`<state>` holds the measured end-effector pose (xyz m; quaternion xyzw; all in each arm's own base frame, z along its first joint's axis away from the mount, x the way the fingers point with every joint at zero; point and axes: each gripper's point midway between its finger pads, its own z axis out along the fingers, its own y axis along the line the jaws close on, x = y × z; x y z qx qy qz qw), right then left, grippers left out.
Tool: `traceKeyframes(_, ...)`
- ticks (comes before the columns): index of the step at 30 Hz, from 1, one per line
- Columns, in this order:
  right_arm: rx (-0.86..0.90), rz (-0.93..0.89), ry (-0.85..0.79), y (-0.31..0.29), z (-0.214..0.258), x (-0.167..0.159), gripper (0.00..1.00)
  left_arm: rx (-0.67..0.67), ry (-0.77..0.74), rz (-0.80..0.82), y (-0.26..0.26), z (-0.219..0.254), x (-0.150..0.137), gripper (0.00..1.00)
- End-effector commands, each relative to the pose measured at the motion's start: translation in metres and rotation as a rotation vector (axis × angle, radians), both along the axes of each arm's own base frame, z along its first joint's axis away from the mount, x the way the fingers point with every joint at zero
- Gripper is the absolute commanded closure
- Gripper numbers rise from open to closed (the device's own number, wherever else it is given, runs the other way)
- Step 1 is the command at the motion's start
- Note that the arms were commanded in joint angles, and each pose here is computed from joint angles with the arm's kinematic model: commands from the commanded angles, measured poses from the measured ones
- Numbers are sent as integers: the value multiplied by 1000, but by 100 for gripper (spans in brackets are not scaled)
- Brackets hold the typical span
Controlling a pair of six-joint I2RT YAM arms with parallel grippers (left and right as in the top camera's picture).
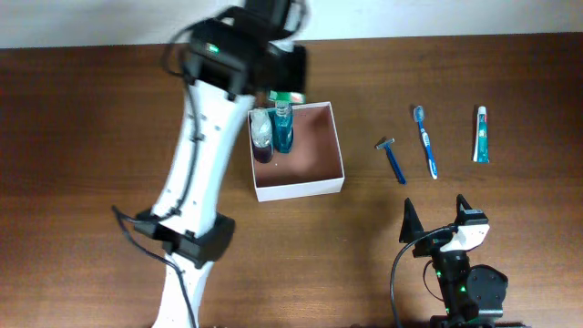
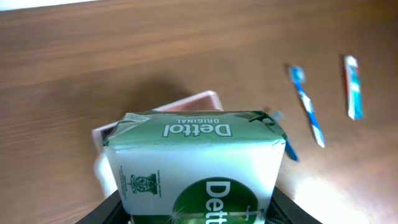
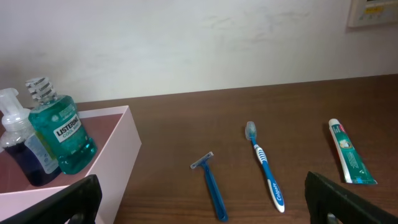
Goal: Pack container
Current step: 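Lift the soap bar and carry it into the pink box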
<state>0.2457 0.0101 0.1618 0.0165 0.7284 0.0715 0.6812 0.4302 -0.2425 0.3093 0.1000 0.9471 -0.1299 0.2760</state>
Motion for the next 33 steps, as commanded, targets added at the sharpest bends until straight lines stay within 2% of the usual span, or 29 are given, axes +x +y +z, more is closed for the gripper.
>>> traceKeyframes(1, -6, 5, -1, 0, -2, 0, 1, 20, -12, 16, -26, -7, -6, 64)
traceKeyframes(4, -6, 5, -1, 0, -2, 0, 1, 20, 9, -7, -51, -22, -11, 64)
traceKeyframes(9, -6, 5, -1, 0, -2, 0, 1, 47, 89, 54, -68, -67, -5, 64)
traceKeyframes(15, -6, 5, -1, 0, -2, 0, 1, 102, 195, 99, -75, -129, 4, 64)
traceKeyframes(19, -6, 5, -1, 0, -2, 0, 2, 133, 229, 114, -74, -153, 9, 64)
traceKeyframes(29, -6, 5, -1, 0, -2, 0, 1, 202, 247, 264, -53, -168, 10, 64)
traceKeyframes(33, -6, 5, -1, 0, -2, 0, 1, 219, 265, 264, -54, -182, 10, 64)
